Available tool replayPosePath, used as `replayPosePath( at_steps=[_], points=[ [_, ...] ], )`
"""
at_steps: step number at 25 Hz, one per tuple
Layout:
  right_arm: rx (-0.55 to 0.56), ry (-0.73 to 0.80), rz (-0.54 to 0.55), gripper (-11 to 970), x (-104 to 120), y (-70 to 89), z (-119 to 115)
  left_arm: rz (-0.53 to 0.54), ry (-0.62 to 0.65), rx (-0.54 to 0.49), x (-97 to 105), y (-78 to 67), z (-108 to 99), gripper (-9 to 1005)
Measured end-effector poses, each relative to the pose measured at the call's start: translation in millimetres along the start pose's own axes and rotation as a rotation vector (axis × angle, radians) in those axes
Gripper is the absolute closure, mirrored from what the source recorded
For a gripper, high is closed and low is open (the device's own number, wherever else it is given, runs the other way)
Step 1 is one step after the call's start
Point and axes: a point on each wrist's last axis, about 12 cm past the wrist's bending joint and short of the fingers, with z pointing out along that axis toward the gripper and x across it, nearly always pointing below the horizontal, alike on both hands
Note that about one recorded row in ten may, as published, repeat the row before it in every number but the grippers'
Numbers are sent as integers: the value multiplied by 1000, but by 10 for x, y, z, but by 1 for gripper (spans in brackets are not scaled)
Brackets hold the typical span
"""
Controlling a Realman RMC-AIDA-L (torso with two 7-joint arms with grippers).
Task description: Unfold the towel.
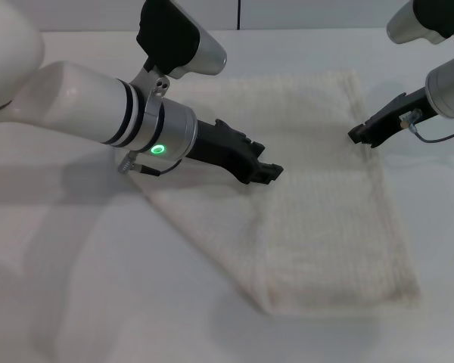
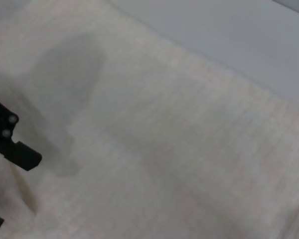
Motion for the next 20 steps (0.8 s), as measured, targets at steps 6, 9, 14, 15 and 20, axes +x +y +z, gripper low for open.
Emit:
replayPosePath(
  at_steps=[6, 9, 14, 15, 20],
  points=[
    [0, 1, 0, 960, 0, 0, 1, -5, 6, 1, 32, -11, 12, 497],
    [-3, 2, -1, 960, -3, 4, 1, -6, 10, 3, 46, -19, 21, 498],
    [-5, 6, -4, 960, -2, 8, 3, -18, 10, 6, 81, -26, 27, 498],
    [-5, 7, -4, 960, -1, 9, 4, -24, 9, 5, 101, -26, 25, 498],
    [-4, 29, -6, 960, 30, 11, 31, -25, 8, 5, 109, -38, 35, 498]
  ],
)
